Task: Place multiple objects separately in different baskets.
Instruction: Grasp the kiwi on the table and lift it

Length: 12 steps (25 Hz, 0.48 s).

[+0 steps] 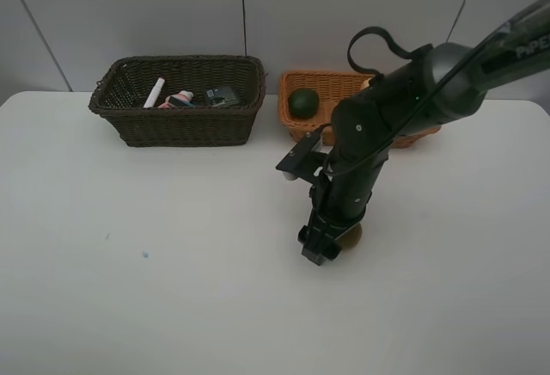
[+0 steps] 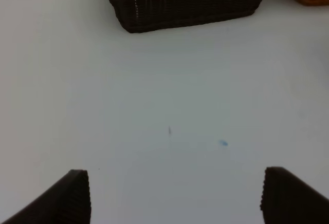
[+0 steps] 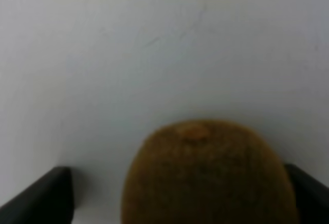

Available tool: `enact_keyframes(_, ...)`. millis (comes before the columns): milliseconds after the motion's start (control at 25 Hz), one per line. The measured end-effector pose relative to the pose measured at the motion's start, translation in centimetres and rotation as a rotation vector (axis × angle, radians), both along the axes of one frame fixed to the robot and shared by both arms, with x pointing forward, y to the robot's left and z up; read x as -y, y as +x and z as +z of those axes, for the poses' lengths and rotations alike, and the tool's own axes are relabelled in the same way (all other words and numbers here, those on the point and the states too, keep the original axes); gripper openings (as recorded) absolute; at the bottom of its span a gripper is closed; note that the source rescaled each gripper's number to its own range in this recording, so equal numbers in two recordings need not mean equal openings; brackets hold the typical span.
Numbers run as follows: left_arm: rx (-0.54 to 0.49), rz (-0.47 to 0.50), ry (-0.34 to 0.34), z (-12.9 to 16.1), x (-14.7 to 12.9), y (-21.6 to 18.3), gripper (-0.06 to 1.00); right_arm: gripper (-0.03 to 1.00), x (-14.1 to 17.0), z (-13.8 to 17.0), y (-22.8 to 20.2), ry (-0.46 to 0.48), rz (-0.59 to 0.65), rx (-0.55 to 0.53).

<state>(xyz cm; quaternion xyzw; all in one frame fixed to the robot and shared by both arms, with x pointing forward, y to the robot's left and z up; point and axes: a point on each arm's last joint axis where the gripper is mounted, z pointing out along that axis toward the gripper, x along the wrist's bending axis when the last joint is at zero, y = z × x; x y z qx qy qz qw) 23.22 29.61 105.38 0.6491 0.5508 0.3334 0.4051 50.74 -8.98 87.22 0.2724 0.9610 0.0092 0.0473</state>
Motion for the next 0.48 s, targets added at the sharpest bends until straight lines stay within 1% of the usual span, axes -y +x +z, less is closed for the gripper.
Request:
enact_keyframes(40,0.0,0.0,0.0,0.0,0.0,0.0,0.8,0.97,-0.02,0.02,0.02,0.001,-0.001,0.0)
enact_keyframes(80,0.0,0.0,0.0,0.0,0.0,0.0,0.8,0.9,0.0,-0.01,-0.01,-0.002,-0.002,-0.004)
enact_keyframes(120,0.0,0.0,0.0,0.0,0.0,0.0,0.8,0.76,-0.02,-0.03,0.0,-0.002,-0.003,-0.006)
enact_keyframes(160,0.0,0.0,0.0,0.0,0.0,0.0,0.8,0.55,-0.03,-0.06,-0.03,-0.004,-0.003,-0.008)
enact_keyframes(200,0.0,0.0,0.0,0.0,0.0,0.0,0.8,0.26,-0.02,-0.06,-0.05,-0.006,-0.003,-0.01)
enact_keyframes(240,0.0,0.0,0.0,0.0,0.0,0.0,0.8,0.0,0.01,-0.06,-0.08,-0.009,-0.003,-0.013)
enact_keyframes(280,0.0,0.0,0.0,0.0,0.0,0.0,0.8,0.02,0.0,-0.05,-0.07,-0.008,-0.003,-0.013)
enact_keyframes(480,0.0,0.0,0.0,0.0,0.0,0.0,0.8,0.02,0.01,0.04,-0.07,-0.013,-0.004,-0.017)
